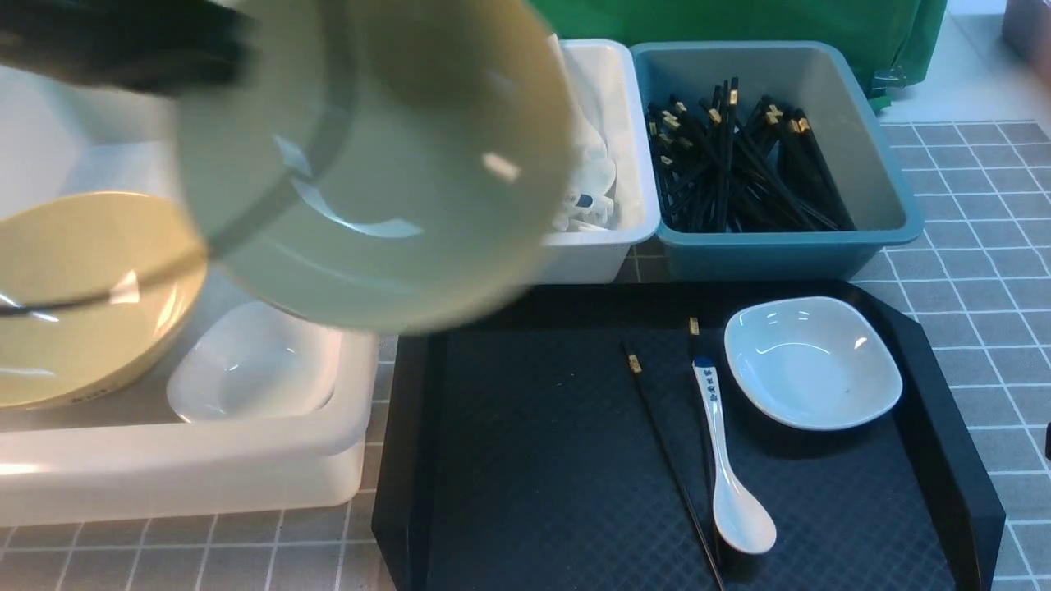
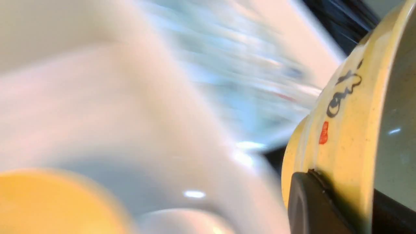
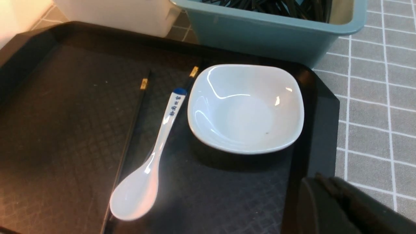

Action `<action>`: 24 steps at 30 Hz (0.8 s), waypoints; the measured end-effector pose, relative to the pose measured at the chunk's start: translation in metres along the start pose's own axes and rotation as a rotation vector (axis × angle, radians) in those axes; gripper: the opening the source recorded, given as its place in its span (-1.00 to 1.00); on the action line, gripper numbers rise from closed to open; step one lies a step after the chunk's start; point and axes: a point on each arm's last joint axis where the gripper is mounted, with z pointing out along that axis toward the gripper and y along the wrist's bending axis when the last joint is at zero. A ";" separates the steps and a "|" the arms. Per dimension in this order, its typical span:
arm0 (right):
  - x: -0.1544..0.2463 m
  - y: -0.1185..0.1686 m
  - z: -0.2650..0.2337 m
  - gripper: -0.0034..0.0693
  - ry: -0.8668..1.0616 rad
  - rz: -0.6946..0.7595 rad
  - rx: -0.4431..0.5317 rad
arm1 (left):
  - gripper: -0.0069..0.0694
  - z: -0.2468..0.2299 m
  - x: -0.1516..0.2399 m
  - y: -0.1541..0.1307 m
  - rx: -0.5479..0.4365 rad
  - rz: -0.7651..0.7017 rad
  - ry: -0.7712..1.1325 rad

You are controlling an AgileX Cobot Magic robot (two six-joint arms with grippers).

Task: On grey table put chopsticks spoon bowls plates into blue grey white boxes.
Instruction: 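Place the tan bowl onto the bowl stack in the left bin with the left gripper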

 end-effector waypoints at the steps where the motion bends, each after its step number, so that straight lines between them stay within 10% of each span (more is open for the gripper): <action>1: 0.000 0.000 0.000 -0.78 0.001 0.000 0.000 | -0.81 -0.008 0.001 0.020 -0.076 -0.048 -0.014; 7: 0.000 0.000 0.000 -0.78 0.001 0.000 0.000 | -0.81 -0.022 0.036 0.118 -0.403 -0.356 -0.021; 17: 0.000 0.000 0.000 -0.78 0.001 0.000 0.000 | -0.78 0.037 0.097 0.162 -0.468 -0.511 0.085; 24: 0.007 0.001 0.003 -0.77 0.041 0.041 -0.012 | -0.12 0.033 0.093 0.165 -0.509 -0.483 0.037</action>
